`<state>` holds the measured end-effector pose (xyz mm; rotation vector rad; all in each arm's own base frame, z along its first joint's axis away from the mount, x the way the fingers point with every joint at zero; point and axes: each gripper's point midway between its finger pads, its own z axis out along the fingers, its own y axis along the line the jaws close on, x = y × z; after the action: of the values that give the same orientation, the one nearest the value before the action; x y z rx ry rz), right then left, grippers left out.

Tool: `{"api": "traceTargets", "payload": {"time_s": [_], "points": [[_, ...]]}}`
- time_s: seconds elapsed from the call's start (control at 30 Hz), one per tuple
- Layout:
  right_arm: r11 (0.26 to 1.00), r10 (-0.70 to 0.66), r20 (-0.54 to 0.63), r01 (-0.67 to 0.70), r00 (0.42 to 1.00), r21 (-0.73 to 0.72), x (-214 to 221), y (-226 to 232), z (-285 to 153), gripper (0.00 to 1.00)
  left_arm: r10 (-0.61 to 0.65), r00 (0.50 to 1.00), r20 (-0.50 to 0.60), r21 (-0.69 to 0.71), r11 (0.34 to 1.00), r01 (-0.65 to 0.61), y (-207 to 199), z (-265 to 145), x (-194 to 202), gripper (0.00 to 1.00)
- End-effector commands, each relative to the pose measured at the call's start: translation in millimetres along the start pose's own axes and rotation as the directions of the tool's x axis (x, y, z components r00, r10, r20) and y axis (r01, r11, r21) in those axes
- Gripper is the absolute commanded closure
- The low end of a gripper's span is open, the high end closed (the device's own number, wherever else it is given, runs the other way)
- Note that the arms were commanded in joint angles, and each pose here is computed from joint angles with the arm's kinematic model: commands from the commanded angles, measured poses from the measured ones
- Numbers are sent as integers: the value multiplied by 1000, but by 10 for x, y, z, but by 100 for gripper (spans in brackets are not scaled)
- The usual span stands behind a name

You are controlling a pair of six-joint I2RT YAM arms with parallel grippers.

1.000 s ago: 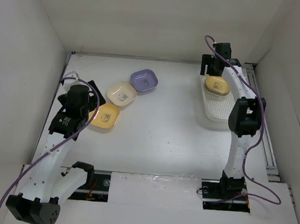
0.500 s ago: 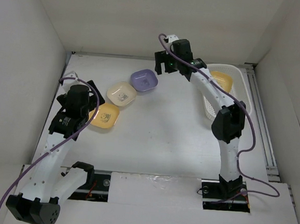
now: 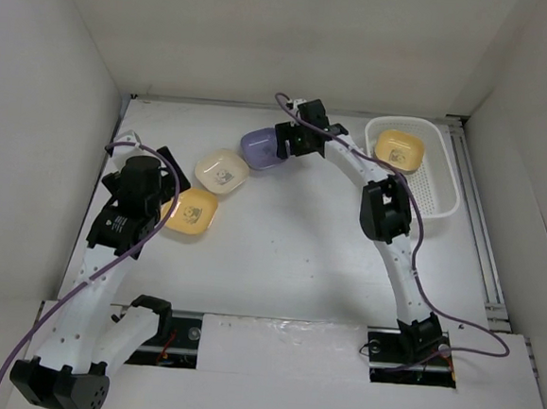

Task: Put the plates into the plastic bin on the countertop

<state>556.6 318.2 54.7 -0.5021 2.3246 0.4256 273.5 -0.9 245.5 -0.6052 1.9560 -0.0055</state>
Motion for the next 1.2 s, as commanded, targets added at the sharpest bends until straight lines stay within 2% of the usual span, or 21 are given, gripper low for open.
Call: {"api": "traceTargets", "payload": {"time_s": [0.0,0.03,0.13,0.17,0.27,0.43,0.5,0.6,0.67,0.77,0.87,0.93,0.97,1.03,1.1,1.13,1.17], "points": [[1000,4,108,-3,994,-7,-453,92,-229,21,-16,1000,22,11,1000,16,-10,-20,-42,0],[1000,7,80,-6,997,-4,-347,74,-176,34,-16,1000,22,11,1000,16,-10,-20,-42,0],[1000,25,71,-26,997,14,-306,-7,-161,60,-16,1000,22,11,1000,16,-10,-20,-42,0],[999,27,53,-28,998,16,-245,-15,-149,73,-16,1000,22,11,1000,16,-10,-20,-42,0],[998,66,19,-67,998,22,-120,-130,-124,98,-16,1000,22,11,1000,16,-10,-20,-42,0],[994,95,42,-96,995,42,-214,-297,-317,99,-20,999,29,15,1000,19,-22,-18,-60,0],[994,102,42,-103,994,34,-222,-332,-358,89,-20,1000,24,23,1000,19,-36,-20,-52,0],[995,95,29,-96,995,36,-185,-341,-339,89,-20,1000,24,23,1000,19,-36,-20,-52,0],[994,100,0,-100,995,41,-76,-362,-253,80,-20,1000,24,23,1000,19,-36,-20,-52,0],[994,97,-20,-96,995,47,16,-335,-196,80,-20,1000,24,23,1000,19,-36,-20,-52,0],[994,99,-35,-97,994,49,79,-338,-200,100,-20,1000,24,23,1000,19,-36,-20,-52,0],[993,103,-1,-103,995,58,-48,-329,-331,100,-20,1000,24,23,1000,19,-36,-20,-52,0],[990,127,-8,-126,992,67,21,-387,-368,100,-20,1000,24,23,1000,19,-36,-20,-52,0],[984,156,85,-162,984,67,-290,-461,-712,100,-20,1000,24,23,1000,19,-36,-20,-52,0],[976,188,111,-198,976,87,-269,-641,-920,100,-20,1000,24,23,1000,19,-36,-20,-52,0],[976,185,204,-204,961,74,-556,-636,-1251,100,-20,1000,24,23,1000,19,-36,-20,-52,0],[971,196,229,-222,953,90,-591,-776,-1406,100,-20,999,29,14,1000,20,-20,-17,-61,0]]}}
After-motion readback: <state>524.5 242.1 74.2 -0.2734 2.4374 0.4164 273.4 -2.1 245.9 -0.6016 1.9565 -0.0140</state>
